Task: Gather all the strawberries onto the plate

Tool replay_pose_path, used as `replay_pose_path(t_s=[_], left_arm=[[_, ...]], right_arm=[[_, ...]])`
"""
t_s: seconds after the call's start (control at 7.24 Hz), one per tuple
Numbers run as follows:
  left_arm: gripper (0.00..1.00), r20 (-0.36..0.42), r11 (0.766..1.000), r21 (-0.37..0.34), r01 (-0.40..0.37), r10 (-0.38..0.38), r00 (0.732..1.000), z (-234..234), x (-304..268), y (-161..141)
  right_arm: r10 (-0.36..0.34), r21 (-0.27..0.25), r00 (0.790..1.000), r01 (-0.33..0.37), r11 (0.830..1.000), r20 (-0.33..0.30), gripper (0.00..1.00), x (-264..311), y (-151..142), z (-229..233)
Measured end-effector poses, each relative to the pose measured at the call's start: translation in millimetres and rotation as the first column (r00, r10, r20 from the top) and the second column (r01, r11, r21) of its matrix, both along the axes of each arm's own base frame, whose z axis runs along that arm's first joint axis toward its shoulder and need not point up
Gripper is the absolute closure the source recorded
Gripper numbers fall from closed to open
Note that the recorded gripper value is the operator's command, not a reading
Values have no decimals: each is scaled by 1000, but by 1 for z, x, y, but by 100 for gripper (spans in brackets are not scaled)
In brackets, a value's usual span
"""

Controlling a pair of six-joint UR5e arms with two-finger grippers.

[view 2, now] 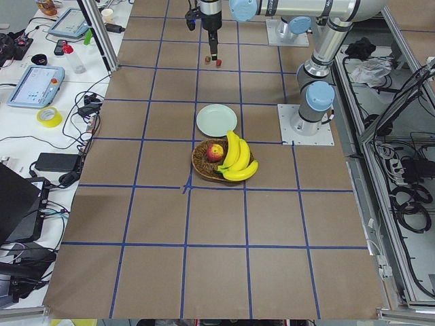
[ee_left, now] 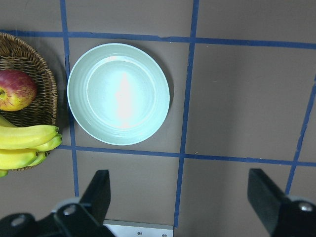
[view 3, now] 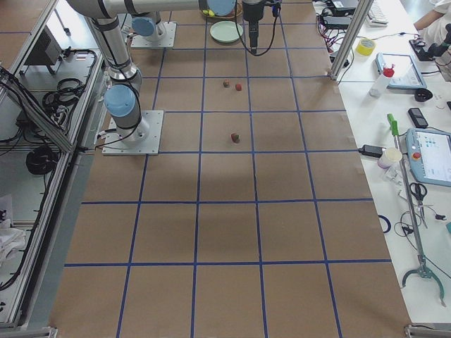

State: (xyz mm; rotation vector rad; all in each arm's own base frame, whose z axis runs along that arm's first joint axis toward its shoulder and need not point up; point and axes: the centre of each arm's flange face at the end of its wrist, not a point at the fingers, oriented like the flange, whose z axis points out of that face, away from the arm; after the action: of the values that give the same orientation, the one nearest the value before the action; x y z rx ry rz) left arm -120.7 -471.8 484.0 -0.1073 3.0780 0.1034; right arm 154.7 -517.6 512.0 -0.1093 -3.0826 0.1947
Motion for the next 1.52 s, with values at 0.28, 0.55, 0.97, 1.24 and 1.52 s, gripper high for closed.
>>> replay_pose_path(t_s=[0.28,0.55,0.97,1.24,1.52], left_arm=[[0,0,1000,0,-1,1,1000,0,0,0],[0,0,1000,1,-1,1,1000,0,0,0],[0,0,1000,7,-1,1,1000,-4,0,1],[0,-1,1000,5,-2,2,1000,-5,-1,0],[0,1,1000,1,0,0,1000,-4,-1,0]], right_arm=[[-1,0,1000,1,1000,-1,0,-1,-1,-1],[-2,0,1000,2,1000,-2,0,-1,-1,0],[-17,64,1000,16,998,5,0,-10,-3,-16],[-79,115,997,80,990,-5,0,-44,-11,-47],[-114,119,993,113,986,5,0,-53,-17,-106]])
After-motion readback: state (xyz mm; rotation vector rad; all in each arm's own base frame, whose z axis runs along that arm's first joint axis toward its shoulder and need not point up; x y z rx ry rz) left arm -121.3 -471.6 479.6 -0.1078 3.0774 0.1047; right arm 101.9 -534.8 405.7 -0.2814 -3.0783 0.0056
